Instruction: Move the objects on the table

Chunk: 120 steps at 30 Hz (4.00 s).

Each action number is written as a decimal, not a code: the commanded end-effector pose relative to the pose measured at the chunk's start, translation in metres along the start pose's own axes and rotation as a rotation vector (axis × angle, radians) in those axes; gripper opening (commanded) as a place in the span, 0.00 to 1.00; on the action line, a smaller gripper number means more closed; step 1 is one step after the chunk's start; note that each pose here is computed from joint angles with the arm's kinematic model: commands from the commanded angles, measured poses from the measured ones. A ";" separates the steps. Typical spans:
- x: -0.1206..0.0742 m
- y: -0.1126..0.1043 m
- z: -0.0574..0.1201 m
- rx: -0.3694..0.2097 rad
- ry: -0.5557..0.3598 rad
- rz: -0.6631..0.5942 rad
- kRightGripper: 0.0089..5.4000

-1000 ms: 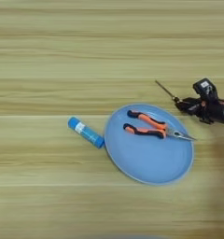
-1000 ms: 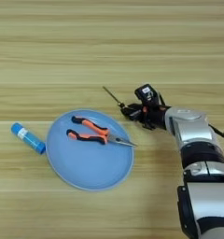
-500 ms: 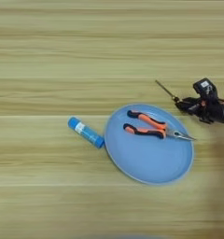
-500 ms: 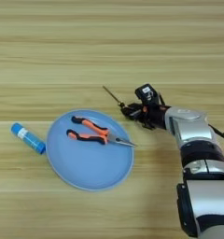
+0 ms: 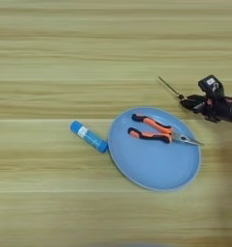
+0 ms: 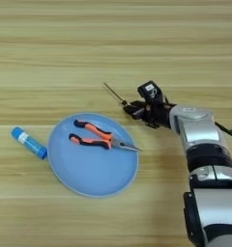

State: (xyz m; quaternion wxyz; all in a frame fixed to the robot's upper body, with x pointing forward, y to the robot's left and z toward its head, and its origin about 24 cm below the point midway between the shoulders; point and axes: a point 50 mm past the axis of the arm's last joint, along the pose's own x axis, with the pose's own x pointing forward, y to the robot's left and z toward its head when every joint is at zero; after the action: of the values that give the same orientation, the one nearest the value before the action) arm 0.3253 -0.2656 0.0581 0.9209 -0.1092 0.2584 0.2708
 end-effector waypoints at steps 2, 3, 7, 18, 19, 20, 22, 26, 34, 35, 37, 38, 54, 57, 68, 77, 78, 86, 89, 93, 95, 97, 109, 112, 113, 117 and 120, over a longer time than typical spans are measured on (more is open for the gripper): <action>-0.020 -0.009 0.051 -0.114 -0.150 -0.054 0.16; -0.021 -0.008 0.053 -0.122 -0.159 -0.050 0.16; -0.031 0.004 0.066 -0.168 -0.209 -0.023 0.16; -0.057 0.038 0.088 -0.256 -0.290 0.063 0.16; -0.059 0.040 0.088 -0.260 -0.294 0.072 0.16; -0.060 0.042 0.089 -0.263 -0.297 0.080 0.16; -0.063 0.047 0.089 -0.272 -0.299 0.104 0.16; -0.069 0.058 0.087 -0.301 -0.291 0.168 0.16; -0.077 0.075 0.079 -0.353 -0.265 0.308 0.16; -0.077 0.077 0.077 -0.354 -0.260 0.327 0.16; -0.077 0.079 0.075 -0.352 -0.249 0.355 0.16; -0.076 0.079 0.073 -0.349 -0.240 0.370 0.16; -0.060 0.089 0.043 -0.278 -0.108 0.542 0.16; -0.058 0.091 0.037 -0.273 -0.081 0.560 0.16; -0.049 0.095 0.022 -0.255 -0.004 0.580 0.16; -0.042 0.095 0.011 -0.233 0.053 0.583 0.16; -0.041 0.094 0.010 -0.230 0.059 0.582 0.16; -0.037 0.092 0.003 -0.219 0.089 0.579 0.16; -0.037 0.092 0.000 -0.216 0.098 0.578 0.16; -0.036 0.092 0.000 -0.214 0.100 0.579 0.16; -0.036 0.092 -0.001 -0.212 0.100 0.578 0.23; -0.036 0.092 -0.001 -0.211 0.101 0.578 0.28; -0.037 0.093 0.004 -0.206 0.082 0.582 0.49; -0.038 0.093 0.009 -0.203 0.062 0.584 0.54; -0.039 0.093 0.010 -0.203 0.057 0.584 0.57; -0.043 0.092 0.021 -0.204 0.018 0.584 0.67; -0.046 0.093 0.026 -0.207 -0.003 0.586 0.73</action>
State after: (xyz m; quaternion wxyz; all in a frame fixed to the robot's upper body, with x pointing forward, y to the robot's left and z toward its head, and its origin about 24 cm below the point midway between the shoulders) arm 0.2371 -0.1991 0.0654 0.7667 -0.0796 0.3067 0.5583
